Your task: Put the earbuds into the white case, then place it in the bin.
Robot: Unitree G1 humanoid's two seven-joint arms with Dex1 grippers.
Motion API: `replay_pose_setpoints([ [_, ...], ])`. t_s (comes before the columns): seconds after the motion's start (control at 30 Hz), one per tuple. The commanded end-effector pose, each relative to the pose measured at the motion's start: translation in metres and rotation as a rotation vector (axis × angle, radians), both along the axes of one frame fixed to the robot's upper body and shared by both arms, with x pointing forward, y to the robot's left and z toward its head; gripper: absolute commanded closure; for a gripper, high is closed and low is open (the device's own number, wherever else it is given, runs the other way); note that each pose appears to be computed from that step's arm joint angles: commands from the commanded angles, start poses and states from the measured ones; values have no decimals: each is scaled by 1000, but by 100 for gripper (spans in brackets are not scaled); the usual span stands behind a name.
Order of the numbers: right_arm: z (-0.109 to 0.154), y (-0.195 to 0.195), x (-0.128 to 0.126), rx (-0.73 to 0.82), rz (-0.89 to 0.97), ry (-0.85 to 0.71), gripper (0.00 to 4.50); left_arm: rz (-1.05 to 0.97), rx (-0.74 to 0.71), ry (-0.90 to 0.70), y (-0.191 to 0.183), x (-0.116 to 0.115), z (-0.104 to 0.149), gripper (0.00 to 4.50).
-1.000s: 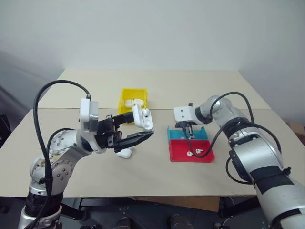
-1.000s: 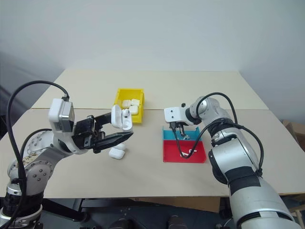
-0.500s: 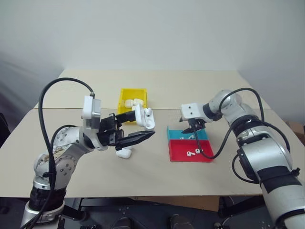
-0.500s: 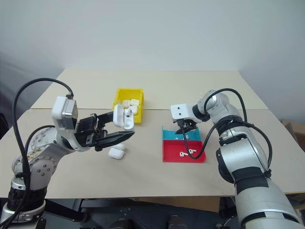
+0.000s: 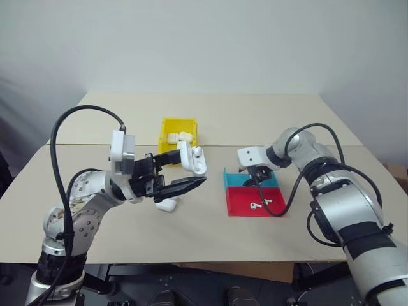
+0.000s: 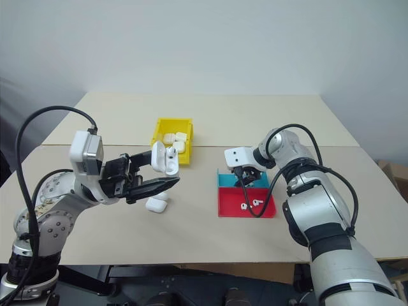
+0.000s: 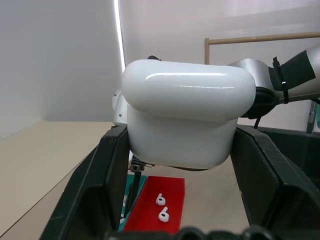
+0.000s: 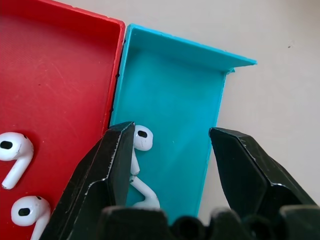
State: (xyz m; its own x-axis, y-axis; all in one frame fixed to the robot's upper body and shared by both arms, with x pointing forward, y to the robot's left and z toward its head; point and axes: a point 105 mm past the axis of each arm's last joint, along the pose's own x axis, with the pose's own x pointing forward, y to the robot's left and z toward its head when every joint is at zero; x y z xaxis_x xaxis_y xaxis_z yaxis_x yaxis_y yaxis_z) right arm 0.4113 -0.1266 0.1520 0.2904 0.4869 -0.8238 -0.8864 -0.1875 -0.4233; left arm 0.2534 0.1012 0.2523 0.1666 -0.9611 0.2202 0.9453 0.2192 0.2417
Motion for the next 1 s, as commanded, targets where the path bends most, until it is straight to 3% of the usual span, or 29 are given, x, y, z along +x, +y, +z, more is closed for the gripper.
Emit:
replay_pose_setpoints([
  [0.03,-2,-1,2,-36,-8,-11,153,11,1,-48,2,-6,8,172],
  [0.33,-3,5,10,-38,-33,-85,153,23,4,-50,4,-9,8,172],
  [0.6,13,0,20,29,-125,-126,153,16,8,-46,3,-10,6,172],
  [0.8,31,-8,30,123,-433,-11,153,6,9,-44,1,-8,7,172],
  [1.0,40,-7,24,146,-670,151,153,-2,12,-37,-1,-8,5,172],
])
